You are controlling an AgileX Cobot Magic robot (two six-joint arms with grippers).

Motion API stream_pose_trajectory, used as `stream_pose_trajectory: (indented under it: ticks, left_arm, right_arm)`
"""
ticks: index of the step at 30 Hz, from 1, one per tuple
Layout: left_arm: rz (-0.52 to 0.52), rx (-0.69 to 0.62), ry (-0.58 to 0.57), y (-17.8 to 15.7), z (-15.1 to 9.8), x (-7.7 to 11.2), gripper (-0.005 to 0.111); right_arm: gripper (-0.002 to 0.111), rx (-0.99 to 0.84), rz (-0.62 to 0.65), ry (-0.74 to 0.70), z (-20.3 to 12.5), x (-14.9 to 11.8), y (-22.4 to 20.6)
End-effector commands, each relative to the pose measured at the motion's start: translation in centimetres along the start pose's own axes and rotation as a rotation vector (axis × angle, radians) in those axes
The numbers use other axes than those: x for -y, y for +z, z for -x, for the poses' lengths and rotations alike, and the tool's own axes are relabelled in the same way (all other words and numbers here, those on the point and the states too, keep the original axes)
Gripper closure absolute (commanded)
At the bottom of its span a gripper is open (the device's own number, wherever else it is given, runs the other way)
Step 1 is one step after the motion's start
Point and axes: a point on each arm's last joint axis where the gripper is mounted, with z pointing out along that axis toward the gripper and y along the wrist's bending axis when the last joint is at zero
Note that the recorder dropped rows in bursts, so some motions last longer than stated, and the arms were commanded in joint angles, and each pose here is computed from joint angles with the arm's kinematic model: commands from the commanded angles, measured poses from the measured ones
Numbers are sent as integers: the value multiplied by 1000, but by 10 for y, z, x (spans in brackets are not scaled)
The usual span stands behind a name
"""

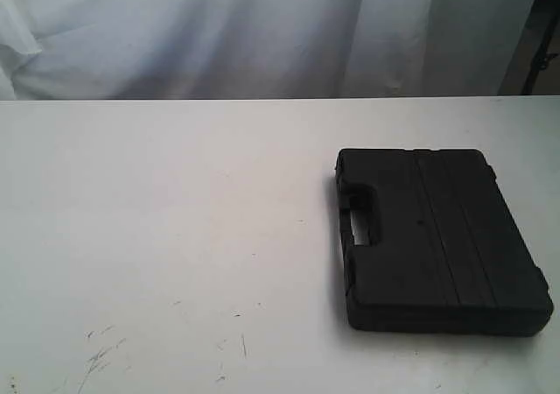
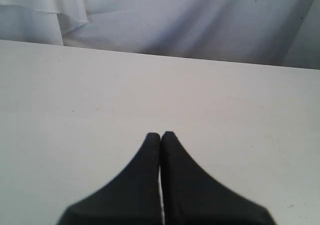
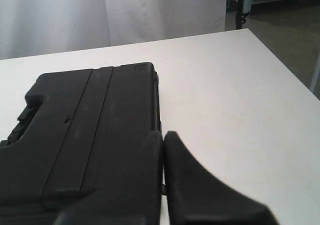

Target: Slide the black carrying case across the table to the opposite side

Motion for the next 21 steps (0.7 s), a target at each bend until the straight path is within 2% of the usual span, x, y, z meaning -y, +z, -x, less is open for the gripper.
stream_pose_trajectory:
  ticks: [1, 8, 13, 19, 21]
  left_arm:
    - [-1, 11, -2, 0, 0, 0, 107]
    - [-1, 11, -2, 0, 0, 0, 107]
    - [-1, 11, -2, 0, 0, 0, 107]
    - [-1, 11, -2, 0, 0, 0, 107]
    - [-1, 11, -2, 0, 0, 0, 107]
  right_arm:
    - [108, 2, 0, -7, -1, 0, 0]
    - [108, 68, 4, -10, 5, 0, 0]
    - [108, 460, 38, -7, 39, -3, -9]
    - [108, 576, 48, -7, 48, -4, -15]
    - [108, 702, 60, -4, 58, -5, -22]
